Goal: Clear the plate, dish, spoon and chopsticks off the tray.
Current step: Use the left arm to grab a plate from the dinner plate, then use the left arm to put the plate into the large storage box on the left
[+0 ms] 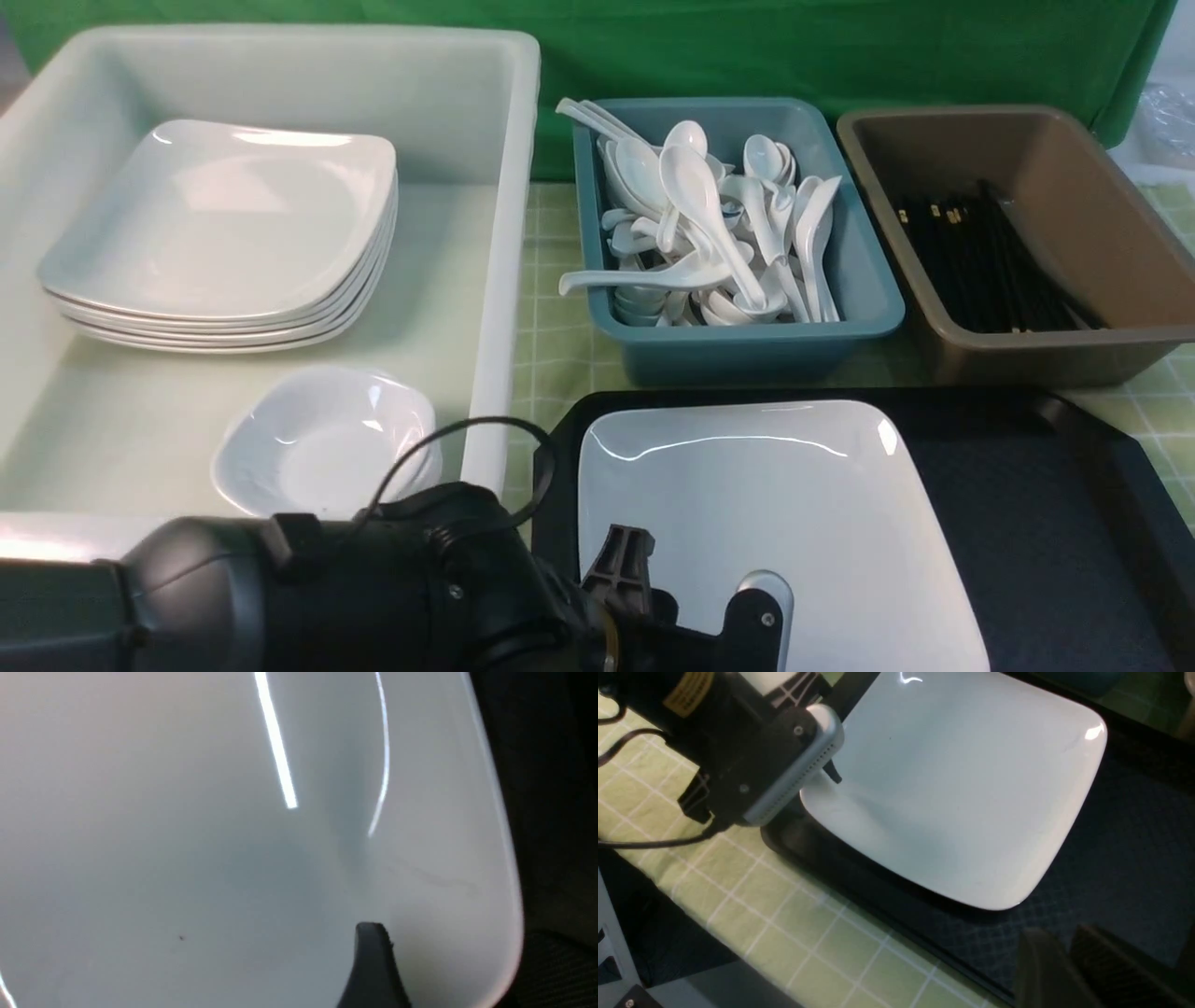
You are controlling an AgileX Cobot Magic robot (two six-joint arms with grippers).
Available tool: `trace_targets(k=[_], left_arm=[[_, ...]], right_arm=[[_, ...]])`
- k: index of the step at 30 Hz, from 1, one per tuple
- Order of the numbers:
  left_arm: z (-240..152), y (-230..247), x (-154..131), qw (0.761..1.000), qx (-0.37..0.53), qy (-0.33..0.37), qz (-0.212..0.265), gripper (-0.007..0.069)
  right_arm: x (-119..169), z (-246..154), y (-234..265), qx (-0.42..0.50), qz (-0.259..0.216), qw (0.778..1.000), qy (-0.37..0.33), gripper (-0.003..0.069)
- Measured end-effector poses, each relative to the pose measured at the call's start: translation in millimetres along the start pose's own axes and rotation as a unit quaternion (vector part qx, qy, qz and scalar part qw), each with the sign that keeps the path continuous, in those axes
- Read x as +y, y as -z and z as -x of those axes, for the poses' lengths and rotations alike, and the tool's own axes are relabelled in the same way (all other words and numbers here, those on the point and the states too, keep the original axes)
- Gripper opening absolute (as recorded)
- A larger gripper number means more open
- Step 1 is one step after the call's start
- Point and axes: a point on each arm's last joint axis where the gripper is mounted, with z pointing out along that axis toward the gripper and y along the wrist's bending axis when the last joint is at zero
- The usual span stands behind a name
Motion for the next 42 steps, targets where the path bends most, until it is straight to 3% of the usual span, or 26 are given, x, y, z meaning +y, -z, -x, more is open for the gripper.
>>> trace_targets(k=[5,16,21,25,29,35,42], left_arm=[[-2,-14,0,0.999,0.012,-0.035,0.004,0.0394],[0,-24,1,0.999,0.015,-0.029,-0.002,0.0351],[2,-26,0,1.000,0.014,-0.001,-0.005,0.0242],[7,-23,-2,1.000,0.007,-0.002,-0.005,0.0231],[21,0,-18,1.000,-0.004,-0.002,-0.019,0.0208],[47,73,-29,0.995,-0.095,-0.002,0.023,0.0048],[52,125,-24,0.986,-0.157,0.021,0.054,0.0031]], right_arm=[[0,0,0,0.000,0.000,1.000,0.000,0.0141],[0,0,0,0.000,0.000,1.000,0.000,0.0146],[0,0,0,0.000,0.000,1.000,0.007,0.0153],[0,0,0,0.000,0.001,1.000,0.009,0.0161],[0,0,1,0.000,0.002,1.000,0.009,0.0163],[-1,0,1,-0.001,-0.002,1.000,0.010,0.0165],[-6,7,10,-0.028,-0.027,0.999,0.003,0.0165]])
